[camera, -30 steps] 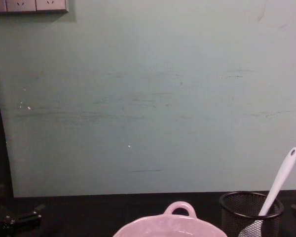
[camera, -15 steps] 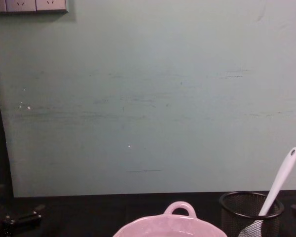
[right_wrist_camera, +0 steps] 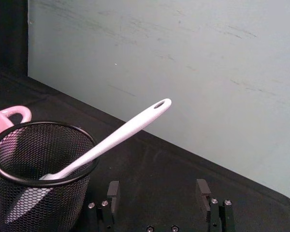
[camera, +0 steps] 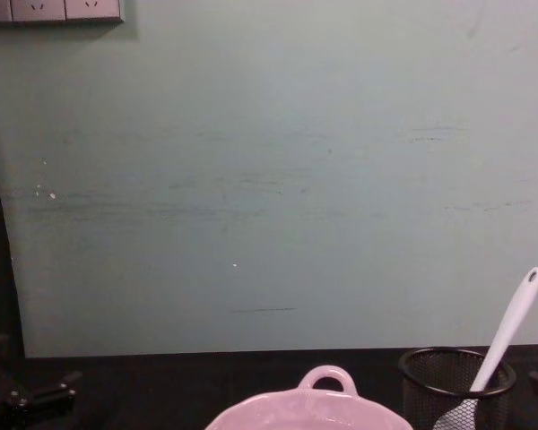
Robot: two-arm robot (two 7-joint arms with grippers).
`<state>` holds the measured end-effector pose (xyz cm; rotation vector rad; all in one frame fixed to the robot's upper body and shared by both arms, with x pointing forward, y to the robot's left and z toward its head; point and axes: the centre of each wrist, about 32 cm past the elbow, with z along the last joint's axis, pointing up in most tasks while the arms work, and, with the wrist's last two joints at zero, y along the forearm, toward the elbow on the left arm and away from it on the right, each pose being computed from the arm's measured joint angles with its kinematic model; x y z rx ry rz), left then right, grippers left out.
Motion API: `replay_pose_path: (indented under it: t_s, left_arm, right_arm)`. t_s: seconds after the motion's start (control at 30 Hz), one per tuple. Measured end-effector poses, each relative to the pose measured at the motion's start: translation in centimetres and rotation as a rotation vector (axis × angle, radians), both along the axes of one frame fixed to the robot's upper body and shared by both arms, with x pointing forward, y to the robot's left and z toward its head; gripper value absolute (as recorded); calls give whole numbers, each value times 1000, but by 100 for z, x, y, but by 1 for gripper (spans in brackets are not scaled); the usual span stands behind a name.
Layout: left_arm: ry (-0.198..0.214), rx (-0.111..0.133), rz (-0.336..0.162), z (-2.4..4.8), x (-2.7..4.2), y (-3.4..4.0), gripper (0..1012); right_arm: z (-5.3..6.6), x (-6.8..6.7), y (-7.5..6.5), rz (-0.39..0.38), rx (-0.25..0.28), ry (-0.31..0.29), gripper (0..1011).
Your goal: Use the one hand to pick up the spoon and stir the clear water in the bowl.
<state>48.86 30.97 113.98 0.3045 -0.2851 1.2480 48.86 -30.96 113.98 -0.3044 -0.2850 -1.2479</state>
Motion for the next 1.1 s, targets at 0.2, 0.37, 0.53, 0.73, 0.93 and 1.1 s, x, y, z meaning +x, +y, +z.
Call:
replay_pose_path:
  t_s: [0.2, 0.37, 0.53, 0.73, 0.93, 1.1]
  left_arm:
    - [0, 0, 0, 0, 0, 0, 1011]
    - [0, 0, 0, 0, 0, 0, 1011]
    - [0, 0, 0, 0, 0, 0, 1011]
    - [0, 0, 0, 0, 0, 0, 1011]
    - [0, 0, 0, 0, 0, 0, 1011]
    - [0, 0, 0, 0, 0, 0, 1011]
  right_arm:
    - [0, 0, 0, 0, 0, 0, 1002]
    - [0, 0, 0, 0, 0, 0, 1003]
    - [0, -1, -2, -1, 1, -1, 1003]
    - [-20, -63, -16, -23, 103, 4, 1002]
    - [1, -190, -33, -23, 284, 47, 1003]
    - [34, -259, -38, 0, 439, 92, 1003]
